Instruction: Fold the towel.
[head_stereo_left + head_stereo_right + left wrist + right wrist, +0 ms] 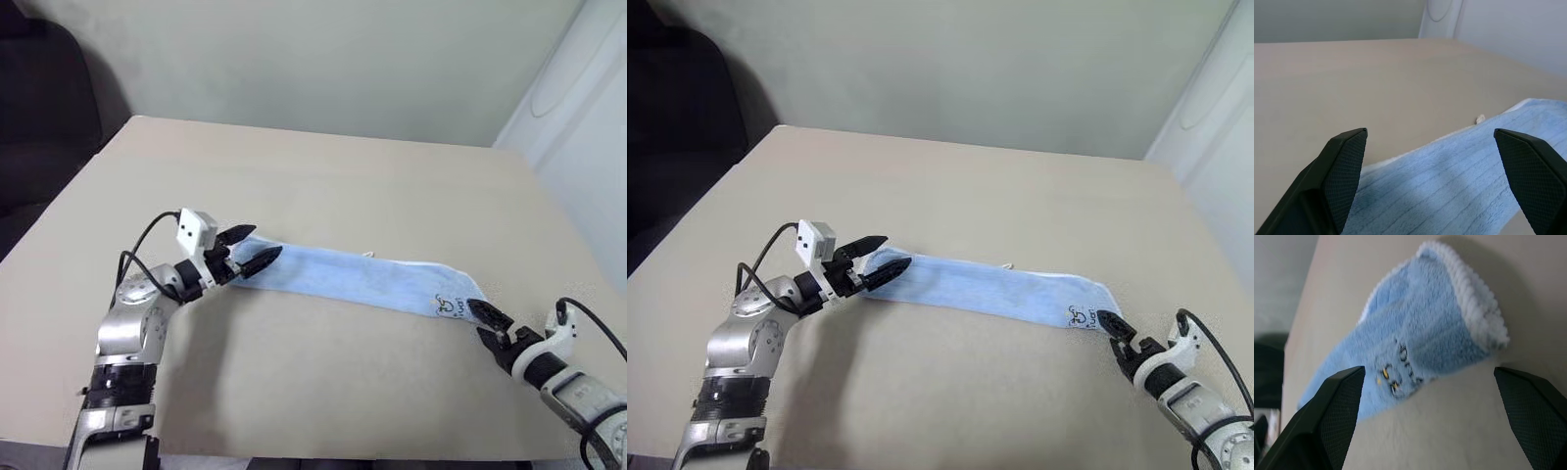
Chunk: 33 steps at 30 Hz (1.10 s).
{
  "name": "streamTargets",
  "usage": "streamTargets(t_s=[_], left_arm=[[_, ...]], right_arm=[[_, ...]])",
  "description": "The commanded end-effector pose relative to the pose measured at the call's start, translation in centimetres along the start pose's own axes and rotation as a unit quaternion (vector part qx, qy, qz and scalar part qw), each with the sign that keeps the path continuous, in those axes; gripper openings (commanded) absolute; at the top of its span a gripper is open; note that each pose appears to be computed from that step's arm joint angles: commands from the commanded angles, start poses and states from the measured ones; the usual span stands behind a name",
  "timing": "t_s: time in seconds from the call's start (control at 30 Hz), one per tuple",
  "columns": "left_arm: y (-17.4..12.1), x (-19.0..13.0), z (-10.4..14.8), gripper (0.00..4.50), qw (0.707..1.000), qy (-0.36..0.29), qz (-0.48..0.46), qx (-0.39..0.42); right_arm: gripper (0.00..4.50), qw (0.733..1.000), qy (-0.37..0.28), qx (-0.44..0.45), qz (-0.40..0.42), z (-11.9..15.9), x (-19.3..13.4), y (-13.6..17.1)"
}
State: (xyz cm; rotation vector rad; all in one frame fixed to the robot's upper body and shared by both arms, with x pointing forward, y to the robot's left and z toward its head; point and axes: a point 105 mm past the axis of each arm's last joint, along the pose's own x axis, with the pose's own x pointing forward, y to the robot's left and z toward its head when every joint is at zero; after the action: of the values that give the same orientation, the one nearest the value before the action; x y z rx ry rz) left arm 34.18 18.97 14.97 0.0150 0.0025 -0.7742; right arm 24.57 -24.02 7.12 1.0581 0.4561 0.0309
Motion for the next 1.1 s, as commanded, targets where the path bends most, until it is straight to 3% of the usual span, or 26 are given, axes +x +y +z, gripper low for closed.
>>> streamTargets(t_s=[0.03, 0.4, 0.7, 0.83, 0.93, 1.1], left_arm=[[-0.4, -0.1, 1.5, 4.5, 1.0, -0.024, -0.003, 0.015], [-0.4, 0.0, 1.7, 4.5, 1.0, -0.023, 0.001, 0.016], [-0.2, -0.1, 1.7, 4.5, 1.0, -0.019, 0.005, 0.017], [-0.1, 0.0, 1.6, 4.5, 1.0, -0.017, 0.006, 0.016], [0.0, 0.0, 1.5, 4.5, 1.0, -0.017, 0.007, 0.016], [0.0, 0.1, 1.3, 4.5, 1.0, -0.013, 0.006, 0.015]], right_arm=[[4.47, 1.0, -0.013, 0.018, -0.014, 0.4, 1.2, -0.7], [4.47, 1.0, -0.022, 0.013, 0.006, 1.4, 3.1, 0.4], [1.44, 0.999, -0.048, 0.017, 0.009, 2.0, 2.7, 0.6], [0.07, 0.997, -0.075, 0.015, -0.007, 3.5, 1.5, -0.2], [0.03, 0.996, -0.092, 0.009, -0.017, 4.7, 0.7, -0.7], [0.03, 0.988, -0.149, -0.027, -0.037, 9.3, -2.2, -1.4]])
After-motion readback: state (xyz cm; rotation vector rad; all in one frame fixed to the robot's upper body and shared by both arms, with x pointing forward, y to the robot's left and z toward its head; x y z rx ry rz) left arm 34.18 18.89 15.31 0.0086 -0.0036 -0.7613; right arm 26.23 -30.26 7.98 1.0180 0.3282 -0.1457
